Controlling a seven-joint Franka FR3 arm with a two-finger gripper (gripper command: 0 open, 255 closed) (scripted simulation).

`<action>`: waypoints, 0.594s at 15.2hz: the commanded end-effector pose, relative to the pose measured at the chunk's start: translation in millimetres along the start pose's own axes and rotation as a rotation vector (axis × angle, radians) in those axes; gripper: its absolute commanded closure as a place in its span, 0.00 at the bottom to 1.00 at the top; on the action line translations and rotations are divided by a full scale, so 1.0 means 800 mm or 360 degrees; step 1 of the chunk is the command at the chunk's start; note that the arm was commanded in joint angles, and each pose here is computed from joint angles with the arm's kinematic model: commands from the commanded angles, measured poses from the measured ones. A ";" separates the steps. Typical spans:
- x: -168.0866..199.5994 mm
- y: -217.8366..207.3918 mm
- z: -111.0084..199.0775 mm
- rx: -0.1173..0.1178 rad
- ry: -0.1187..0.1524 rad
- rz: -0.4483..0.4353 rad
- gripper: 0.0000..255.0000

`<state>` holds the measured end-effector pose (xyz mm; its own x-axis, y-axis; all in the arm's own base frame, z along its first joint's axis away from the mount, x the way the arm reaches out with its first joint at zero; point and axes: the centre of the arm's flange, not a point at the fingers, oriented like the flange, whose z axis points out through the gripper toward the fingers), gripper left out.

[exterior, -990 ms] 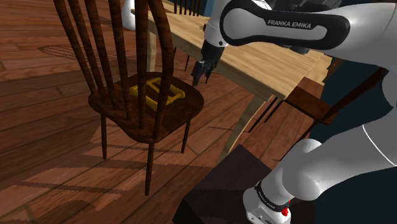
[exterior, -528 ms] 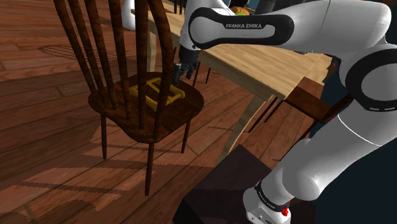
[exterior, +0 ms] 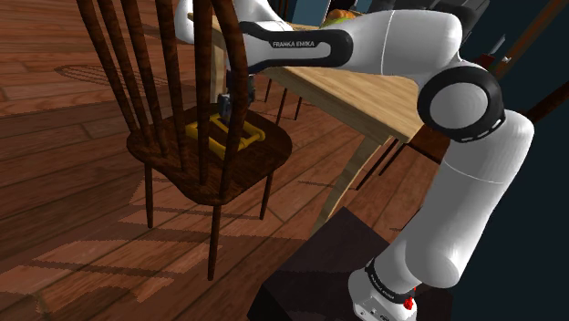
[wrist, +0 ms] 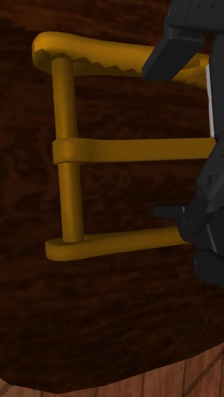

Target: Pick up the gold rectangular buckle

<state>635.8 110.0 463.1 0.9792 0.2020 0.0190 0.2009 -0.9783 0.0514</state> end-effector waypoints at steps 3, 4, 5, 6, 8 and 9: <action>0.030 -0.007 0.030 0.0005 -0.0014 -0.0005 0.00; 0.030 -0.008 0.037 0.0005 -0.0014 -0.0005 0.00; 0.030 -0.008 0.043 0.0005 -0.0014 -0.0005 0.00; 0.030 -0.008 0.050 0.0005 -0.0014 -0.0005 0.00; 0.030 -0.009 0.063 0.0005 -0.0014 -0.0005 0.00; 0.030 -0.010 0.073 0.0005 -0.0014 -0.0005 0.00</action>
<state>660.0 118.8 411.8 0.9787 0.2049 0.0095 0.2042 -0.9777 0.0486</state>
